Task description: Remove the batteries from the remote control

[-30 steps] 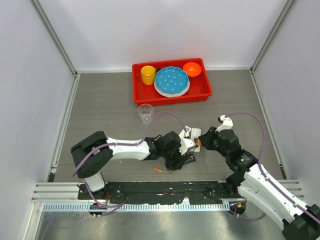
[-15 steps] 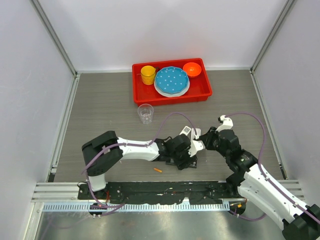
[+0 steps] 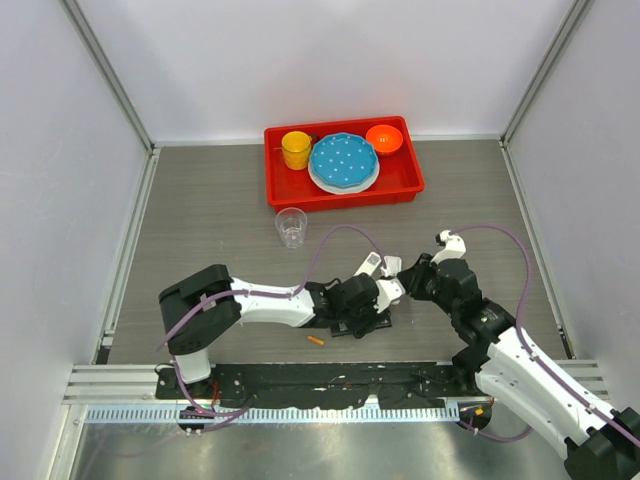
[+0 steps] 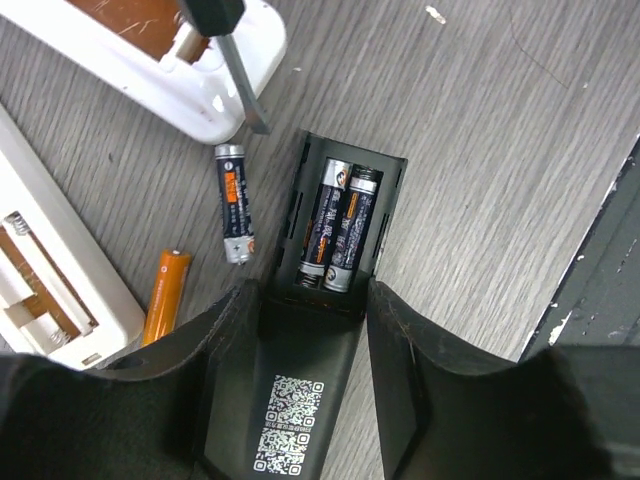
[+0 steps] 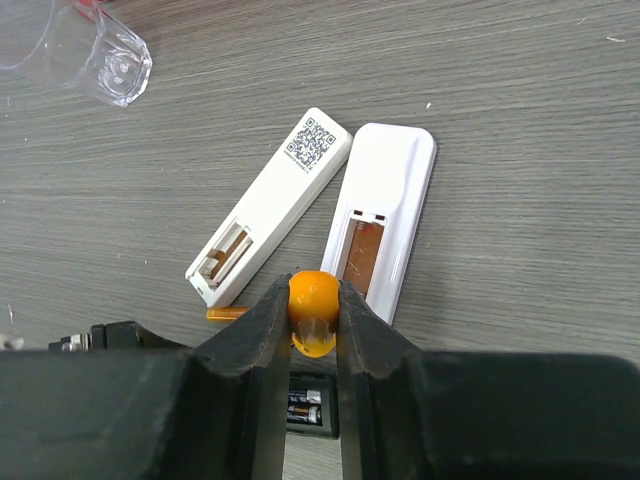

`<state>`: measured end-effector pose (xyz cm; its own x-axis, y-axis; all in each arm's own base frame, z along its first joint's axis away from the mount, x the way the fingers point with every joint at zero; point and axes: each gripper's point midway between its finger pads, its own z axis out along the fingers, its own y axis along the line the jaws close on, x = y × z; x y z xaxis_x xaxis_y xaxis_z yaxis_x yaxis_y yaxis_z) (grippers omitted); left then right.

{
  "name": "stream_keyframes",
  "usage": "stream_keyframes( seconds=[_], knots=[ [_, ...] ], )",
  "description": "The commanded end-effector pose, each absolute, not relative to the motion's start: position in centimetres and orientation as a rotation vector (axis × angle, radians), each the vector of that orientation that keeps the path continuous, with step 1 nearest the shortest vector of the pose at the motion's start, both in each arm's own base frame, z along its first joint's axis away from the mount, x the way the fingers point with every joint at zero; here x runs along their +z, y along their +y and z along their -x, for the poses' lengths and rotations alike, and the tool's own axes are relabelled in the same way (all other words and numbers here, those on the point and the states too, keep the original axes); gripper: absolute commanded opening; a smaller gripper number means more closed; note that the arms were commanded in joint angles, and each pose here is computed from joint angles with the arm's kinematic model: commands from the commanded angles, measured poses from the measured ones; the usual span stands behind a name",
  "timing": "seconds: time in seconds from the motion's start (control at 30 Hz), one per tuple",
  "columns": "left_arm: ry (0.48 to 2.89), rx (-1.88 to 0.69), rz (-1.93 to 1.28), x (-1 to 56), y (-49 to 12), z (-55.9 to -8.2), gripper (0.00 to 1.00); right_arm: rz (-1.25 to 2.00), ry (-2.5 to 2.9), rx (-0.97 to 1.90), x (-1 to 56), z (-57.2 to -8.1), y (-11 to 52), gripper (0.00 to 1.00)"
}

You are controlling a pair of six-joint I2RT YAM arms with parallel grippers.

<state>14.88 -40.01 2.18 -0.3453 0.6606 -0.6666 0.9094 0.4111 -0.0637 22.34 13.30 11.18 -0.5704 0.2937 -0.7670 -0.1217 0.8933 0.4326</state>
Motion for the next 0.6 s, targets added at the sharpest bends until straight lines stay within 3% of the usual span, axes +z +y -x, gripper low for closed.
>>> stream_keyframes(
  seconds=[0.0,0.57],
  knots=[
    [2.333,-0.243,-1.285,-2.1,-32.3,-16.3,0.47,-0.106,2.032,0.592,13.3,-23.4,14.1,0.01],
    [2.39,-0.324,-1.166,-1.5,-31.4,-17.4,0.43,-0.039,2.02,0.66,13.4,-23.8,16.6,0.01]
  ],
)
